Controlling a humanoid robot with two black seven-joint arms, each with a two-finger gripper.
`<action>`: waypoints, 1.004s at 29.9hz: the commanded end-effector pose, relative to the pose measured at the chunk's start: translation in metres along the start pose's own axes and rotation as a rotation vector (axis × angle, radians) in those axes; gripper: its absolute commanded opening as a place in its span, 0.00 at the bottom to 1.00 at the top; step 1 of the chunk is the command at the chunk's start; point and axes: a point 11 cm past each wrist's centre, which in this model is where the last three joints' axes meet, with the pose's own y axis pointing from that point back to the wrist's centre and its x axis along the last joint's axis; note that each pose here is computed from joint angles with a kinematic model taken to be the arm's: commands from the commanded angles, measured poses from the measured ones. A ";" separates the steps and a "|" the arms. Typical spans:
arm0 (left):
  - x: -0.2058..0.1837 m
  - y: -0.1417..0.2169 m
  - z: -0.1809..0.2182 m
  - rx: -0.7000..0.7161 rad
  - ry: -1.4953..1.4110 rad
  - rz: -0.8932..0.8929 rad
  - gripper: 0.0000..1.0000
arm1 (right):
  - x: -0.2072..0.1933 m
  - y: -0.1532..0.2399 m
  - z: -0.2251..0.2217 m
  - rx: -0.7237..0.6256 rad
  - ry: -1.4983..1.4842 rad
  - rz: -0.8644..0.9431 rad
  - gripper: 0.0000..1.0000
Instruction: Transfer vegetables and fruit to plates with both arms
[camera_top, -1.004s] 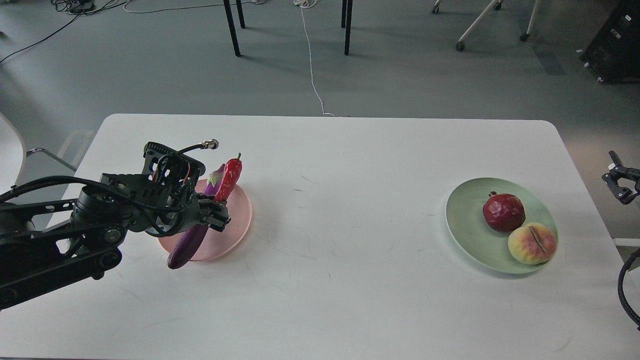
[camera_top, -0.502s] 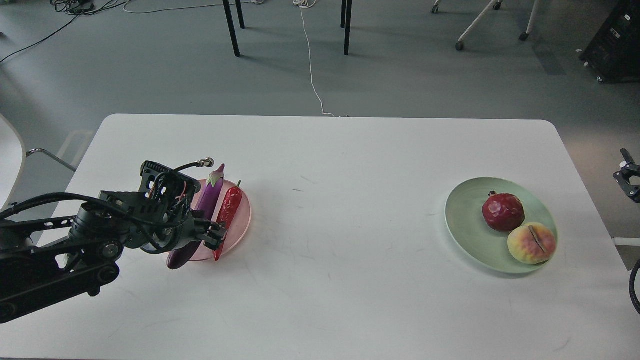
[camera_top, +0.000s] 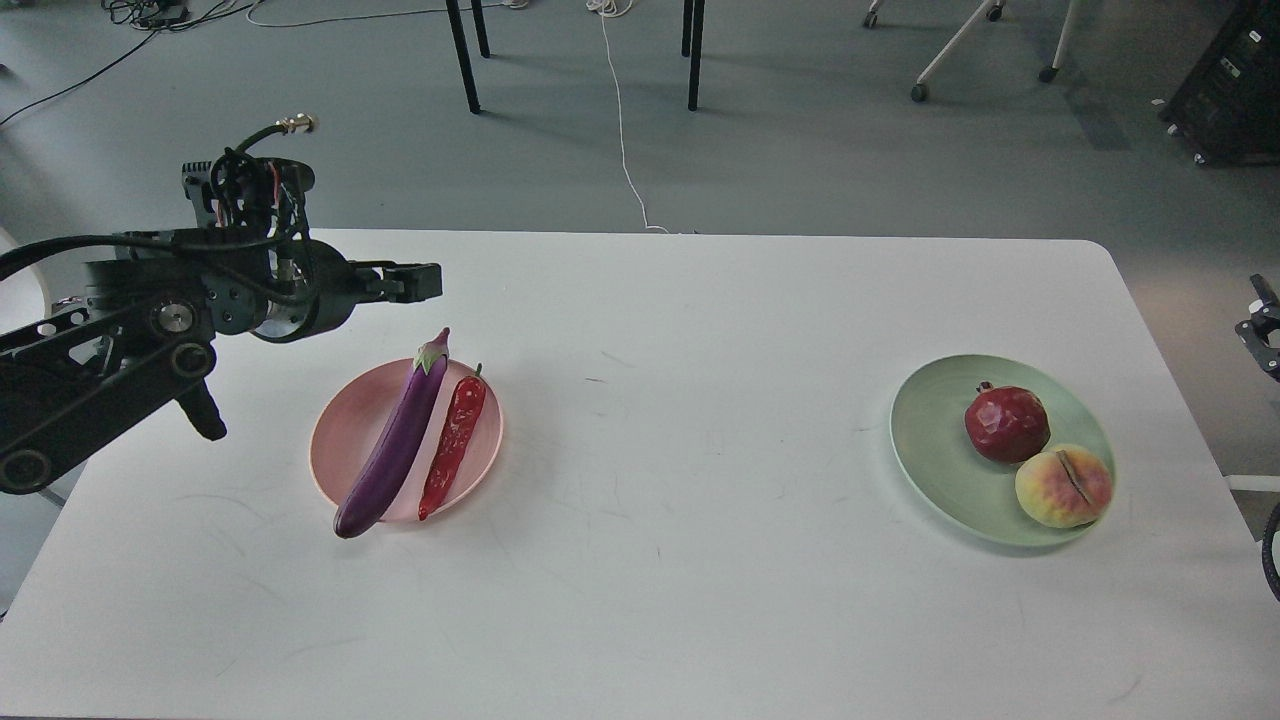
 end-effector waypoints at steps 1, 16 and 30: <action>0.026 -0.005 0.007 -0.151 0.328 -0.001 0.98 | -0.007 -0.015 -0.021 0.063 0.006 -0.005 0.99; 0.071 -0.027 -0.001 -0.675 1.012 0.356 0.98 | -0.085 -0.067 0.020 0.074 -0.134 -0.139 0.99; 0.070 -0.052 -0.035 -0.802 1.712 0.427 0.98 | -0.116 -0.081 0.030 0.076 -0.194 -0.189 0.99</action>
